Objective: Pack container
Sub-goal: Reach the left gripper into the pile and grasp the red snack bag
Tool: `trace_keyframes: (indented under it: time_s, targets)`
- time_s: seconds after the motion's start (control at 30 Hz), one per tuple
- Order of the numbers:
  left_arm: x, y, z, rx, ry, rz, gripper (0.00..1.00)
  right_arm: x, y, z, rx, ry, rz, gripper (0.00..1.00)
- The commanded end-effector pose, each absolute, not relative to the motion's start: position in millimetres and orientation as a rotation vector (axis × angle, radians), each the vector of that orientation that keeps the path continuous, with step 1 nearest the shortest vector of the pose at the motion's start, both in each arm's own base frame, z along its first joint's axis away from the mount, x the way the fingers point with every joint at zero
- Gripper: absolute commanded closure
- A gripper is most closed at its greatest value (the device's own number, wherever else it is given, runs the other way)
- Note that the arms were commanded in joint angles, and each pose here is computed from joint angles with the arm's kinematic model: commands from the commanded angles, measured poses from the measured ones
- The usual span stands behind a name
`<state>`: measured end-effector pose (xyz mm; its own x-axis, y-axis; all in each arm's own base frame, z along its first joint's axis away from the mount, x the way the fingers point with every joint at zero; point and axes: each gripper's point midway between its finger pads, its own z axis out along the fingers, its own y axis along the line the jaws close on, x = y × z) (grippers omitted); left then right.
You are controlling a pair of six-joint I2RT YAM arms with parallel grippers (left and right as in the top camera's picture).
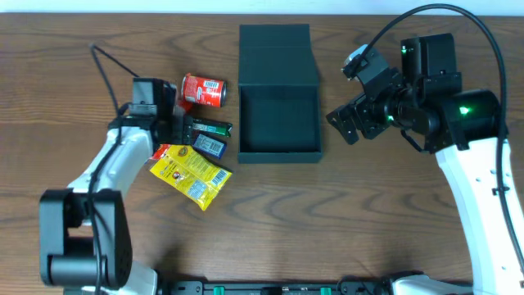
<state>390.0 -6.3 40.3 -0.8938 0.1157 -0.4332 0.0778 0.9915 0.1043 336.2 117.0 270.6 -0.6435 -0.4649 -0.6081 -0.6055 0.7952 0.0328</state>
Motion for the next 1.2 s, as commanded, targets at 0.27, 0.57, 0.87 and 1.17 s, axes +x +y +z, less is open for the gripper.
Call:
trace_keyframes:
  time_s: [0.27, 0.57, 0.87, 1.17]
  targets:
    - [406.6, 9.2, 32.2, 0.072, 2.644, 0.285, 0.24, 335.6, 115.7, 277.1, -0.769, 2.374, 0.319, 0.01]
    - [406.4, 9.3, 32.1, 0.060, 2.645, 0.283, 0.80, 338.1, 116.1, 278.9, -0.768, 2.361, 0.316, 0.01]
    - [415.5, 8.0, 62.2, 0.008, 2.579, 0.262, 0.95, 340.6, 116.6, 280.7, -0.767, 2.348, 0.313, 0.01]
    - [428.3, 21.2, 179.7, -0.095, 2.290, 0.309, 0.95, 343.6, 117.1, 283.0, -0.766, 2.333, 0.309, 0.01]
